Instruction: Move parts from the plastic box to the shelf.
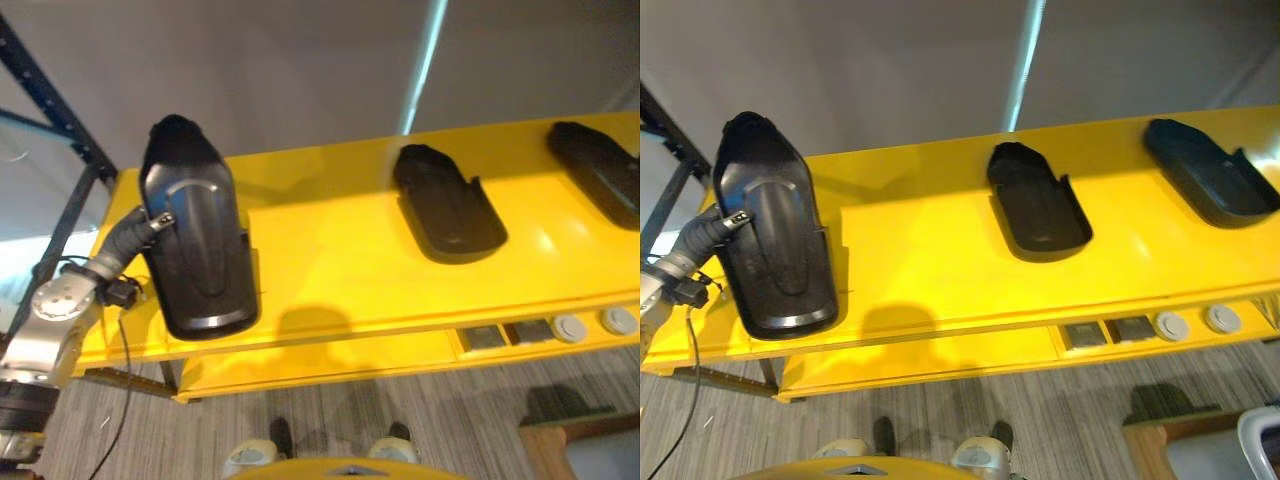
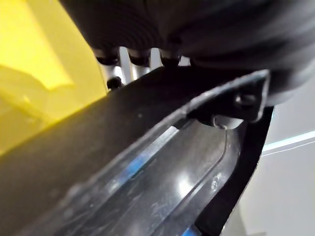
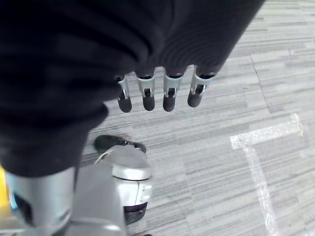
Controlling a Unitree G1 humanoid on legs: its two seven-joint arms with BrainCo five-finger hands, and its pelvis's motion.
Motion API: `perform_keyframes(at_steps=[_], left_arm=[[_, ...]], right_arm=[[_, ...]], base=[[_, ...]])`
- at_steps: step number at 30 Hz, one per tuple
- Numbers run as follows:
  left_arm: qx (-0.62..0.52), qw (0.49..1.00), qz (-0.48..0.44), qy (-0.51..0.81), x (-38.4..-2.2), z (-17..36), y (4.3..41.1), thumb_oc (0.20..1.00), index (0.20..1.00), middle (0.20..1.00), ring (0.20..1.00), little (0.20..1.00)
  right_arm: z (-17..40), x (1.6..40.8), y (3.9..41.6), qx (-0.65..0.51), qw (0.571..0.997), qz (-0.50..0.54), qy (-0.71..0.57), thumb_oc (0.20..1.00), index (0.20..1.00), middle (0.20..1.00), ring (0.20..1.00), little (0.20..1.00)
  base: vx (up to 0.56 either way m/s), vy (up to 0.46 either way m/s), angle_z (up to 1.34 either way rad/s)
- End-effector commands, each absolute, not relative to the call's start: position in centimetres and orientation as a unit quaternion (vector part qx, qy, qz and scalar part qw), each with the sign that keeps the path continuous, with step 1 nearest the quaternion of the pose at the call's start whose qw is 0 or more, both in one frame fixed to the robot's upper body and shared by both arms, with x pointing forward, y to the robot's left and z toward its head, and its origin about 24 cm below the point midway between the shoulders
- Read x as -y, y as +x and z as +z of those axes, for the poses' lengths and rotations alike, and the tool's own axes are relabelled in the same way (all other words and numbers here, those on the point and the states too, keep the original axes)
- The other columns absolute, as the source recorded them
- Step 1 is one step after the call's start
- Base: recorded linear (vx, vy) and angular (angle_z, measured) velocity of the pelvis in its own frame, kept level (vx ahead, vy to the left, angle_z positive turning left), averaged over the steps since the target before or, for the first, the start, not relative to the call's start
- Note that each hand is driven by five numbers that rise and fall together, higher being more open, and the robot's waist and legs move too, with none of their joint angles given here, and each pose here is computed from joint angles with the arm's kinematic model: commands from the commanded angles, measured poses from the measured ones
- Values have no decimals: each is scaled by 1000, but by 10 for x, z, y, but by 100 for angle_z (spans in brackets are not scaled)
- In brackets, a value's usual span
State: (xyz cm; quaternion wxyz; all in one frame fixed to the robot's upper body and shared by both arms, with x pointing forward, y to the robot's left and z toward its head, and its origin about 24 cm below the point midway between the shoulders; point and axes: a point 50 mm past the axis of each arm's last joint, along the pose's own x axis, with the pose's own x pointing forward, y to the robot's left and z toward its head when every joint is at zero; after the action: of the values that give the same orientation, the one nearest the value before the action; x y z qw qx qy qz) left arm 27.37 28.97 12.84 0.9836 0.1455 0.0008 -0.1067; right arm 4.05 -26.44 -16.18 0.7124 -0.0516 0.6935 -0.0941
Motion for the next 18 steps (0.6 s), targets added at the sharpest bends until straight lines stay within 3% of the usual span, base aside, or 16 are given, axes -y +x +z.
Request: perform_keyframes(at_steps=[1,7,18], left_arm=[[75,982,-115,132,-285,166,286,200,200,200,200,200],[-11,989,-137,57,-311,155,307,200,200,200,200,200],[-47,989,-61,129,-346,177,327,200,200,200,200,200]], right_arm=[[-161,271,28,-714,691,-83,-76,1000,1000,1000,1000,1000],[-152,290,44,-695,706,-87,-98,1000,1000,1000,1000,1000],[-136,315,79,-667,723,-64,-169,1000,1000,1000,1000,1000]], base=[[39,36,33],[-9,5,-1],[-28,13,-7]])
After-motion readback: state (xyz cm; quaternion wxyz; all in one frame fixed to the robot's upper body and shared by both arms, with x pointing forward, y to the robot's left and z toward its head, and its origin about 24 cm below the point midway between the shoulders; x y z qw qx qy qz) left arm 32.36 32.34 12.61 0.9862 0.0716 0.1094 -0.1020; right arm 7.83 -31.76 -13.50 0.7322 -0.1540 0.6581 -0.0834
